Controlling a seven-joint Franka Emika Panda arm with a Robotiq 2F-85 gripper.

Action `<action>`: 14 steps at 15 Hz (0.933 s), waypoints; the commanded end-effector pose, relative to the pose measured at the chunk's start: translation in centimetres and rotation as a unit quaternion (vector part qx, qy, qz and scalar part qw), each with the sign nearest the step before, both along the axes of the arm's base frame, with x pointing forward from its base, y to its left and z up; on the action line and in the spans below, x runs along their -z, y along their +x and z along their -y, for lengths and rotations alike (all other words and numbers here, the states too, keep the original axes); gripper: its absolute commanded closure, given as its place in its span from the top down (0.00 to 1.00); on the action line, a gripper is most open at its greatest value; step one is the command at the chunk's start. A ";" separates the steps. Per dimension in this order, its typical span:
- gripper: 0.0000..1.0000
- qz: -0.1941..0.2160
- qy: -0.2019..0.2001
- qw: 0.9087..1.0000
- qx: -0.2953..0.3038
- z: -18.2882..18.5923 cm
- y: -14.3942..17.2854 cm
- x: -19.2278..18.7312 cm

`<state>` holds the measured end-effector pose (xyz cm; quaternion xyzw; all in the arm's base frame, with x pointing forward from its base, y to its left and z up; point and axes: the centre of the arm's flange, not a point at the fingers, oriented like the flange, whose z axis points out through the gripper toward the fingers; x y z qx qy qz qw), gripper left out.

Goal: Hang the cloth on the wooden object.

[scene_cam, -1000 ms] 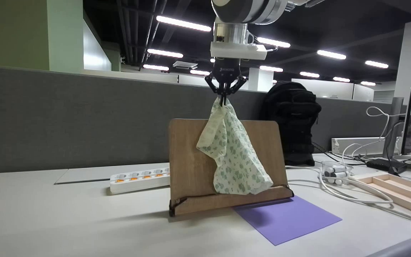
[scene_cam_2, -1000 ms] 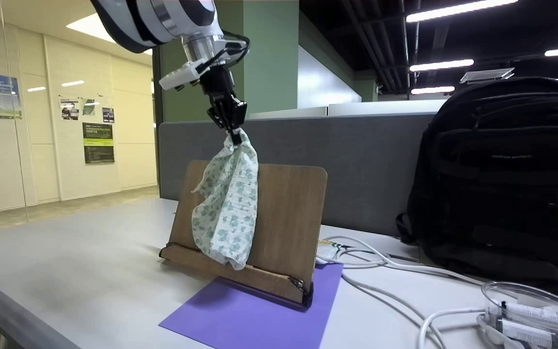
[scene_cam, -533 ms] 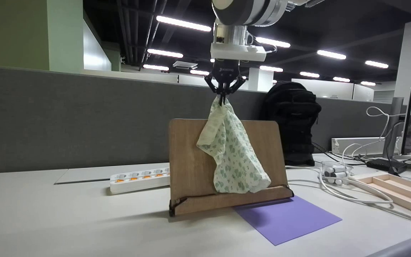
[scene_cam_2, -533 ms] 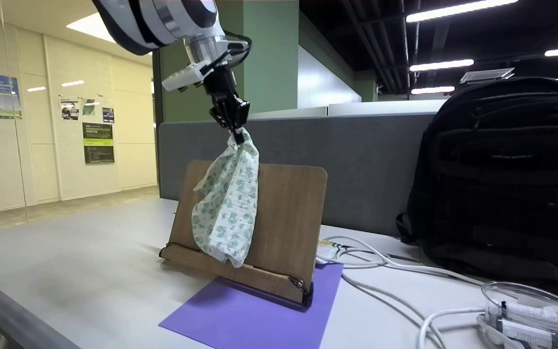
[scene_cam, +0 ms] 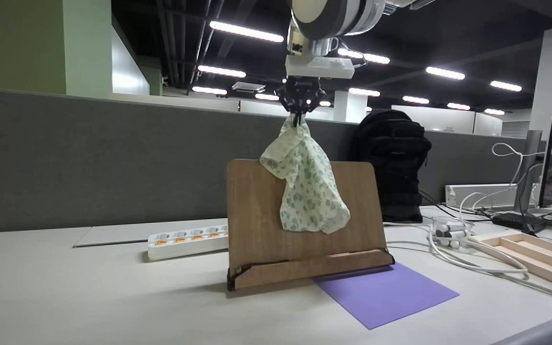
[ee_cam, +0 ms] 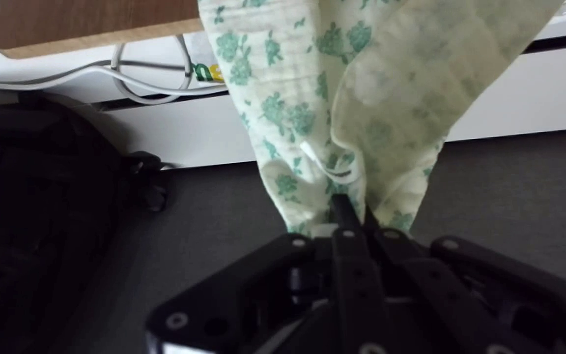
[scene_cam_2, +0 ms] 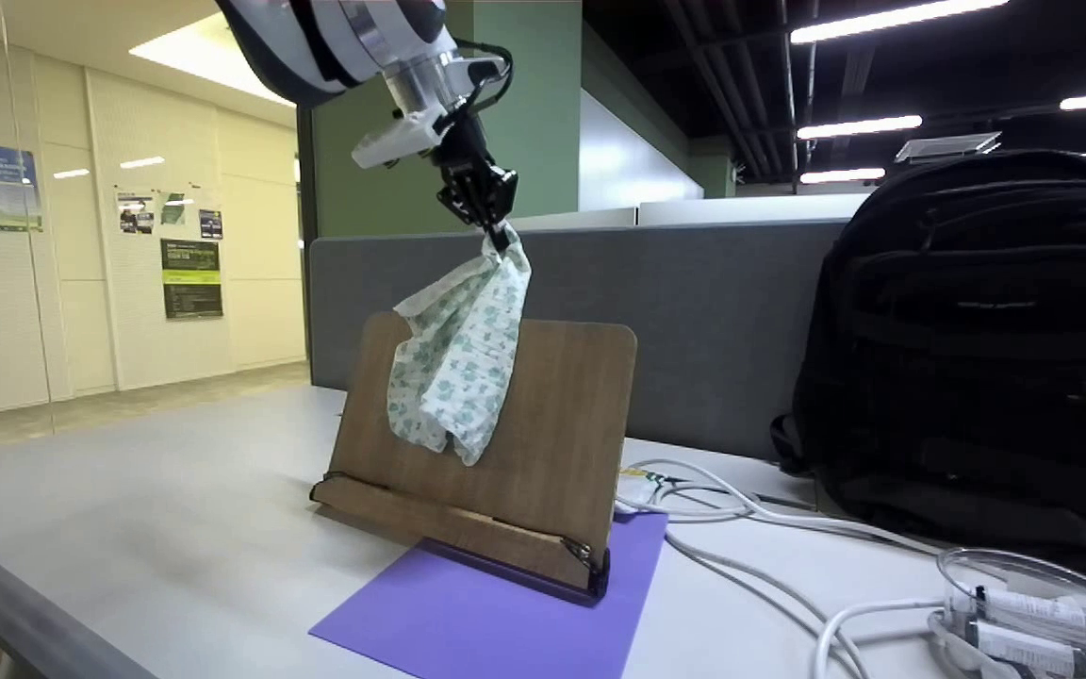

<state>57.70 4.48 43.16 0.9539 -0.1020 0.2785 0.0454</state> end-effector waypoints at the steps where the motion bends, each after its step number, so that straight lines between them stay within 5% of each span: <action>1: 0.00 0.017 -0.010 0.999 0.028 0.9 1.7 0.7; 2: 0.00 0.013 -0.013 0.999 0.032 1.2 1.7 1.2; 3: 0.26 0.007 -0.016 0.999 0.039 1.4 1.8 1.7; 5: 0.32 -0.004 -0.016 0.998 0.053 1.8 1.9 2.6; 14: 0.94 0.000 -0.013 0.997 0.080 2.0 2.1 2.9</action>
